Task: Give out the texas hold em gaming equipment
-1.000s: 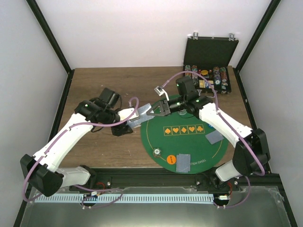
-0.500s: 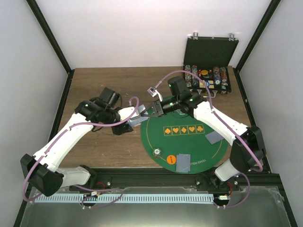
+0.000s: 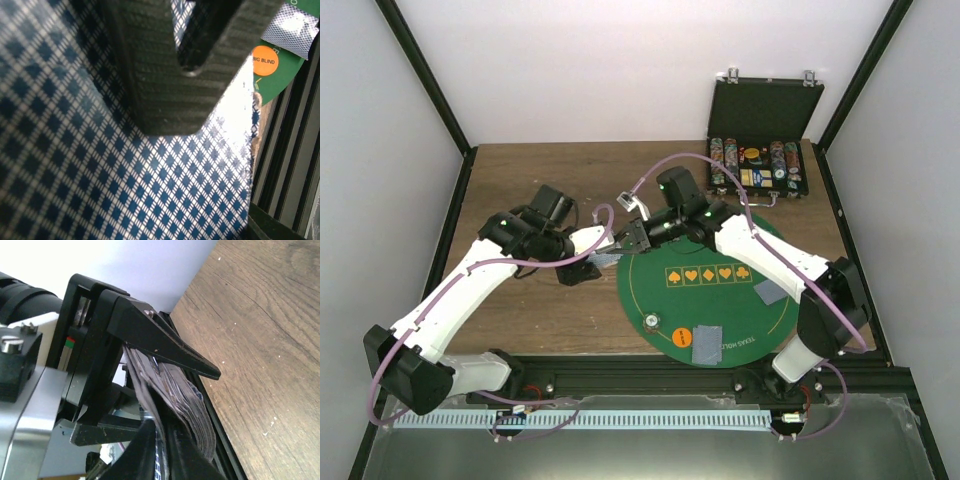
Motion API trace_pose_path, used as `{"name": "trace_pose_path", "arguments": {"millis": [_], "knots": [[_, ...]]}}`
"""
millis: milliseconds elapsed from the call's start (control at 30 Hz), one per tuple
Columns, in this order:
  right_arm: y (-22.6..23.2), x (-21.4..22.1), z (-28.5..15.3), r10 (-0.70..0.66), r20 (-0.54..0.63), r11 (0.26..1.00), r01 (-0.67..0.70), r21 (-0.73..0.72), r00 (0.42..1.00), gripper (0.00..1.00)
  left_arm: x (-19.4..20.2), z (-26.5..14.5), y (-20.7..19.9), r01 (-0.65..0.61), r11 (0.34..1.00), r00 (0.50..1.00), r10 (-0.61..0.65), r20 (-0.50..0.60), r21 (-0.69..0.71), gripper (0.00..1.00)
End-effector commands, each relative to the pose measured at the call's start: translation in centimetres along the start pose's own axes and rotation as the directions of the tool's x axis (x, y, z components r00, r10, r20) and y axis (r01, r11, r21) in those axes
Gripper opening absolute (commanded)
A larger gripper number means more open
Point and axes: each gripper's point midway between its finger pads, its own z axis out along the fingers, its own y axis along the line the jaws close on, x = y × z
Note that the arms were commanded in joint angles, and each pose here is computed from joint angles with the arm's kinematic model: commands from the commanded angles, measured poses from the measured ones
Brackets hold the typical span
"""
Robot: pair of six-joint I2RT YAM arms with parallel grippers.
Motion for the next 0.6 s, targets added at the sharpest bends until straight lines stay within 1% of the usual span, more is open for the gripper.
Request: {"name": "trace_pose_path", "arguments": {"millis": [0,100,233,333,400,567], "knots": [[1.1,-1.3,-0.3,-0.056,0.039,0.998,0.055,0.029,0.998,0.16,-1.3,-0.7,0.2,-0.02,1.0,0.999,0.02,0.047,-0.016,0.54],[0.7,-1.4,-0.5,-0.066,0.05,0.995,0.063,0.073,0.997,0.25,-1.4,-0.7,0.1,-0.024,1.0,0.998,0.025,0.051,-0.014,0.53],[0.1,-1.6,-1.0,-0.078,0.061,0.988,0.069,0.139,0.995,0.29,-1.4,-0.7,0.1,-0.026,1.0,0.998,0.026,0.052,-0.008,0.52],[-0.3,-1.8,-1.5,-0.094,0.068,0.978,0.08,0.192,0.993,0.29,-1.2,-0.6,0.0,-0.025,1.0,0.998,0.025,0.049,-0.006,0.52],[-0.7,-1.9,-1.8,-0.1,0.072,0.97,0.082,0.228,0.992,0.27,-1.2,-0.6,0.0,-0.026,1.0,0.998,0.027,0.049,-0.006,0.52],[-0.9,-1.8,-2.2,-0.104,0.07,0.961,0.082,0.265,0.992,0.25,-1.2,-0.7,-0.1,-0.028,1.0,0.998,0.029,0.05,-0.006,0.52]]}}
